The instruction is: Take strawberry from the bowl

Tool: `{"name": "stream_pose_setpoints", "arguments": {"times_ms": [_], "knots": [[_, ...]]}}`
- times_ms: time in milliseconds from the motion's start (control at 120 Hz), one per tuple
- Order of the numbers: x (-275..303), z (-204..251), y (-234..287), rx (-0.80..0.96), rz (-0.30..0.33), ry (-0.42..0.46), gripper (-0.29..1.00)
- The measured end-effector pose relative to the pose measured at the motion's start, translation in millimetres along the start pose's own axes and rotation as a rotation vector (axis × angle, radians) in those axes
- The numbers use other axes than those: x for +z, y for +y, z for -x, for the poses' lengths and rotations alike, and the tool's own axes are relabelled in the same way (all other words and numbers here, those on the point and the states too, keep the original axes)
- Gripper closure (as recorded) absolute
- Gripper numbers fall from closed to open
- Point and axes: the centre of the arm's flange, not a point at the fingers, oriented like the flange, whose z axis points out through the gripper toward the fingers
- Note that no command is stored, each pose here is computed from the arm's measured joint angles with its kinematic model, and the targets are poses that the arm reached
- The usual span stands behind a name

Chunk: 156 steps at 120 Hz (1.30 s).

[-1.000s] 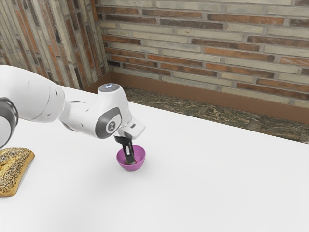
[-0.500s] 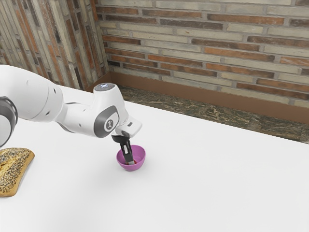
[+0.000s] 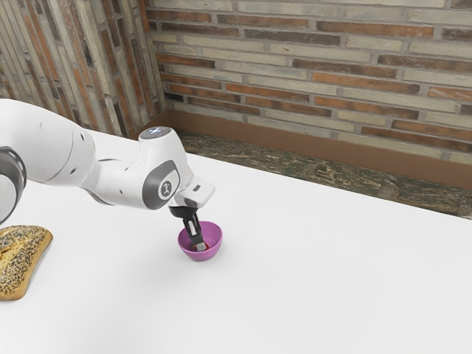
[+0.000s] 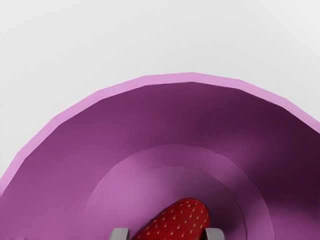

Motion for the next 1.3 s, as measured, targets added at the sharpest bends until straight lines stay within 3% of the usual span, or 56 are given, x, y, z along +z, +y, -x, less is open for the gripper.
{"name": "stream_pose_setpoints", "arguments": {"times_ms": [233, 400, 625, 792, 933, 1300], "knots": [[-39.9, 1.1, 20.9, -0.004, -0.024, 0.042, 0.71], [-71.1, 1.8, 101.7, 0.033, 0.010, 0.077, 0.74], [-39.6, -15.4, 198.5, 0.116, 0.078, 0.014, 0.77], [-16.7, 11.3, 152.3, -0.042, 0.079, -0.012, 0.77], [-1.3, 12.3, 152.9, -0.078, 0.084, -0.024, 0.77], [-20.5, 1.6, 156.2, -0.087, 0.075, 0.021, 0.20]]}}
